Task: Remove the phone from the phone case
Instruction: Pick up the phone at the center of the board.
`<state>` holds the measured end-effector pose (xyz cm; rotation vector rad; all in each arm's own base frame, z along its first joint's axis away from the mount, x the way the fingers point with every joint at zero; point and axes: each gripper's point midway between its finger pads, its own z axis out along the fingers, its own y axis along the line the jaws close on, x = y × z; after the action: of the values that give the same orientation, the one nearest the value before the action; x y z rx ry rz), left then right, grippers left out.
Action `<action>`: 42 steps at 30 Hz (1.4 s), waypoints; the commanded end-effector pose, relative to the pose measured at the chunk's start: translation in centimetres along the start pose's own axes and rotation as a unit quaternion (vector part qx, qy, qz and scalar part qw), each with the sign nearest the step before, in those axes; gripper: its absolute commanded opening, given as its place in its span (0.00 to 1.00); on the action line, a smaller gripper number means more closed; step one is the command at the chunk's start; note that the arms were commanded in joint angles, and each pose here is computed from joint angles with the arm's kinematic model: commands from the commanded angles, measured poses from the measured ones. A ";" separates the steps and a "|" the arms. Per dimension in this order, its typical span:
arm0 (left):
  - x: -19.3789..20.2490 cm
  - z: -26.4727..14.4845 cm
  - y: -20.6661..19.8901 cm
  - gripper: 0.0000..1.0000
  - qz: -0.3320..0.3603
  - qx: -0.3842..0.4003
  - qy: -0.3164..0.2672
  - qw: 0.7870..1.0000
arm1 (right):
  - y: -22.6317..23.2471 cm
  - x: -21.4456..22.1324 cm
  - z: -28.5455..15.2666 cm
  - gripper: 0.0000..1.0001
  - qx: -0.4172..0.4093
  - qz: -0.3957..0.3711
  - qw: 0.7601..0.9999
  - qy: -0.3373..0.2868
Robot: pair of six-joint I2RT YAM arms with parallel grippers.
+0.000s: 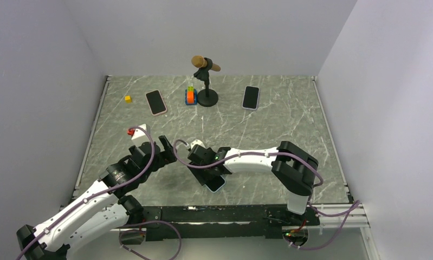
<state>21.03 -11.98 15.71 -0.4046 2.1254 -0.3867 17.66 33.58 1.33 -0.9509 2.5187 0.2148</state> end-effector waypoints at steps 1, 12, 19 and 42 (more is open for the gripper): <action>-0.3 -0.3 -0.9 0.99 -0.017 0.014 0.002 1.000 | -2.1 4.2 1.2 0.60 0.039 0.008 0.998 0.042; 4.2 1.6 -5.6 0.99 -0.091 0.121 0.097 0.984 | -3.3 -2.5 -3.8 0.06 -0.048 0.156 0.974 -0.154; 5.7 1.9 -9.3 0.99 -0.115 0.209 0.147 0.960 | -4.0 -4.3 -5.7 0.00 -0.102 0.184 0.959 -0.190; 8.4 4.4 -12.2 0.67 -0.127 0.230 0.222 0.939 | -1.0 -7.8 -10.0 0.00 -0.204 0.175 0.923 -0.274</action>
<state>21.09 -25.74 9.99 -0.3565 2.3861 -1.1023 19.37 32.80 9.14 -0.4974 2.2908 0.8605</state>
